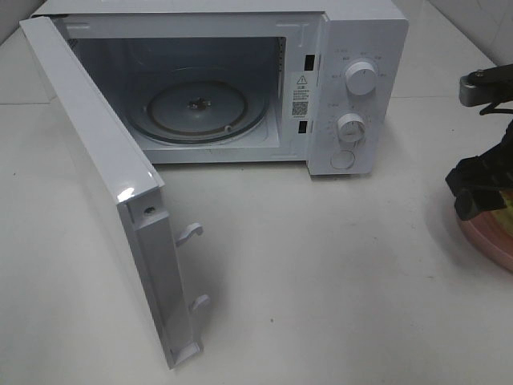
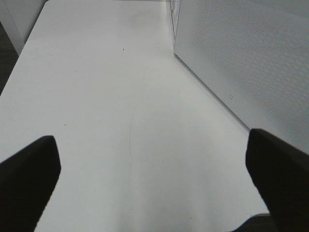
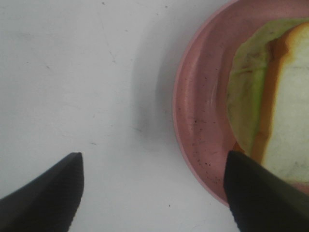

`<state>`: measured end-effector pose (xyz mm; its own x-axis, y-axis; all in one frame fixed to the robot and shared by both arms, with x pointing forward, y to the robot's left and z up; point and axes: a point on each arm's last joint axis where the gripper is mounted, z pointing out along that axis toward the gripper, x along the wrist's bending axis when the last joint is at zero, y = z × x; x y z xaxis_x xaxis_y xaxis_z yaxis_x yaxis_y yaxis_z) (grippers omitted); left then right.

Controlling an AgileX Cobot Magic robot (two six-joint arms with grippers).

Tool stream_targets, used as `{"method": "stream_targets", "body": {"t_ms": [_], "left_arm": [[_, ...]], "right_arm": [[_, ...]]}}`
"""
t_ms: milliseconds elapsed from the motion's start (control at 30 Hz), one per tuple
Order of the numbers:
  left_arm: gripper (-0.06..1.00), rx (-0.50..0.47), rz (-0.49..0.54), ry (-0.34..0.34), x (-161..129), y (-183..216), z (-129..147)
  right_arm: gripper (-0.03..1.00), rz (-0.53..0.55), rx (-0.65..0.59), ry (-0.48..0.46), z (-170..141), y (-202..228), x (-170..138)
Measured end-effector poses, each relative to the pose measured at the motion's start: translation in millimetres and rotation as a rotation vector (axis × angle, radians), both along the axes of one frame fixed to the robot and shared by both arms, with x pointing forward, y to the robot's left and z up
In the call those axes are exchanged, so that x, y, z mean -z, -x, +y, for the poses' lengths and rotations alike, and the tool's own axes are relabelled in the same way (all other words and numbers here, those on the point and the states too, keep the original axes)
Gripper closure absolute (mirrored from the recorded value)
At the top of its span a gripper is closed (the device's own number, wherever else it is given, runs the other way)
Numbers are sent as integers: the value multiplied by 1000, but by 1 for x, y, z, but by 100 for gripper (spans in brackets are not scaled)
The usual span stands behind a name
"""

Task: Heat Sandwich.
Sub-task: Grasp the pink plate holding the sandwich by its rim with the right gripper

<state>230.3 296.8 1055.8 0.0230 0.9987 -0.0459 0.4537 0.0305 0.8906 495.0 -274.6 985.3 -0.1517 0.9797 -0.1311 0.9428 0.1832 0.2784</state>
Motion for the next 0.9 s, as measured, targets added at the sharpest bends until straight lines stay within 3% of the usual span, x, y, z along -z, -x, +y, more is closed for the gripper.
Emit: {"method": "stream_targets", "body": {"t_ms": [300, 900], "left_arm": [[-5, 0, 0, 0, 0, 0, 0], [-5, 0, 0, 0, 0, 0, 0]], "right_arm": [[20, 44, 43, 4, -11, -20, 19], [20, 151, 6, 34, -10, -49, 74]]}}
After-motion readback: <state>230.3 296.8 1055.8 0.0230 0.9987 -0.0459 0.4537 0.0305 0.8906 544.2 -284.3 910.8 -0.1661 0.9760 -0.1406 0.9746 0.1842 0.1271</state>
